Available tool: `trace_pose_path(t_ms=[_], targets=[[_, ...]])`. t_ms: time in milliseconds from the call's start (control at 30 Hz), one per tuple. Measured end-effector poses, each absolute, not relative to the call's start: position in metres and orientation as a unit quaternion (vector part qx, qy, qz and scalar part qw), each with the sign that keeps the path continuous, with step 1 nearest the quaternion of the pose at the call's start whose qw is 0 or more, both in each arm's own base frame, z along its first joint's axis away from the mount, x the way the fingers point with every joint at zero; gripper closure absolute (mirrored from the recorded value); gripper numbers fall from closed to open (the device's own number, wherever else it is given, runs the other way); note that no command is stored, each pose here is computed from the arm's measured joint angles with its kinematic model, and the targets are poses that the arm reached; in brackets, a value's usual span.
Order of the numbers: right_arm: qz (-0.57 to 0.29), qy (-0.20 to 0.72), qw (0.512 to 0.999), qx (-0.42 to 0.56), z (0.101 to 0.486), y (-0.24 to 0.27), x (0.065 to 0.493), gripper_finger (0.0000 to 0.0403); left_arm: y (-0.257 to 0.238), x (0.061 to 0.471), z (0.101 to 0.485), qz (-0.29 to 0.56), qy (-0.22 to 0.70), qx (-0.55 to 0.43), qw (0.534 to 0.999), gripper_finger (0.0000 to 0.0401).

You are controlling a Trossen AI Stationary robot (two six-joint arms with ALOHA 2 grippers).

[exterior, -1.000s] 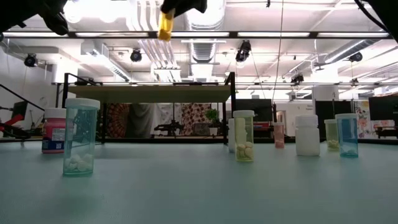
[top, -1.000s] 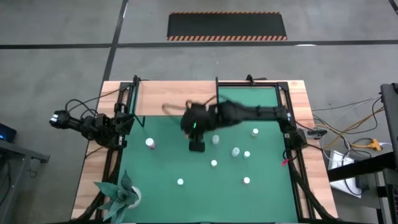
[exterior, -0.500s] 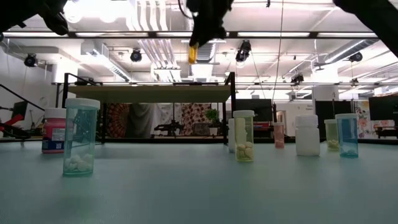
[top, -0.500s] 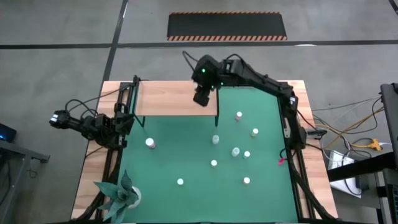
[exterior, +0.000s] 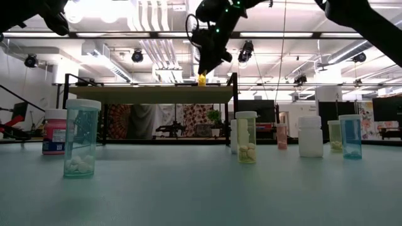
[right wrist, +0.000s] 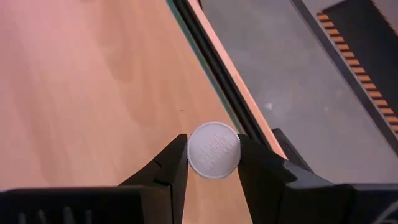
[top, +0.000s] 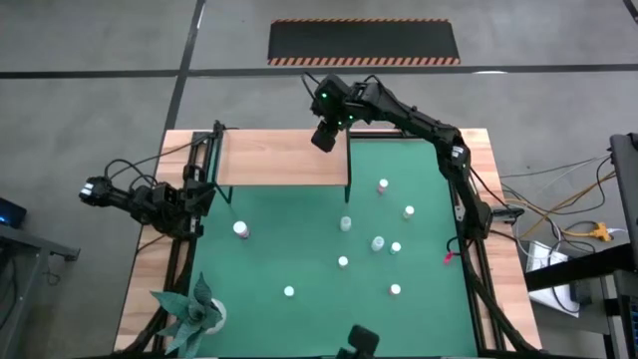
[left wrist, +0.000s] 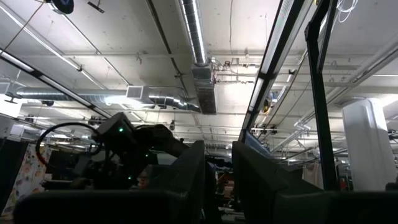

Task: Pick and place medicine bottles onto shelf by color
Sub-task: Put the orange pill bottle on the shelf

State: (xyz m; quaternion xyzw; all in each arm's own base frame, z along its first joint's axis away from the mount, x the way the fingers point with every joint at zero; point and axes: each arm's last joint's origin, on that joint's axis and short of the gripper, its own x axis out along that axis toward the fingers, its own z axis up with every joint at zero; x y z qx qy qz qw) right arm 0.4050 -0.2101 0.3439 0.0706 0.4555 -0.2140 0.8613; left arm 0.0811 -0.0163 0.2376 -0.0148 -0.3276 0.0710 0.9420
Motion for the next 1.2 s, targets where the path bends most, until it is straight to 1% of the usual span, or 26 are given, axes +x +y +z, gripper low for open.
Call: trace_pose_path(t_ms=[200,467,633,800,1000,1100,1200], targets=[[-0.212,0.469,0.854,0.072,0.329,-0.216,0.411,0.0291,-0.016,0.081,0.238,0.071,-0.328,-0.015,0.942,0.0336],[-0.203,0.477,0.852,0.073,0.325,-0.214,0.413,0.0291,-0.016,0.081,0.238,0.071,-0.328,-0.015,0.942,0.0336],[-0.165,0.483,0.855,0.095,0.327,-0.204,0.413,0.0291,-0.016,0.081,0.238,0.071,-0.328,-0.015,0.942,0.0336],[-0.145,0.5,0.849,0.092,0.327,-0.188,0.416,0.0291,-0.016,0.081,0.238,0.071,-0.328,-0.015,0.942,0.0336],[-0.152,0.503,0.847,0.083,0.326,-0.177,0.42,0.0291,-0.016,0.081,0.238,0.071,-0.328,-0.015,0.942,0.0336],[-0.155,0.504,0.846,0.078,0.326,-0.175,0.421,0.0283,-0.016,0.081,0.238,0.071,-0.328,-0.015,0.942,0.0336],[-0.156,0.507,0.844,0.082,0.326,-0.173,0.421,0.0261,-0.016,0.081,0.238,0.071,-0.328,-0.015,0.942,0.0336]])
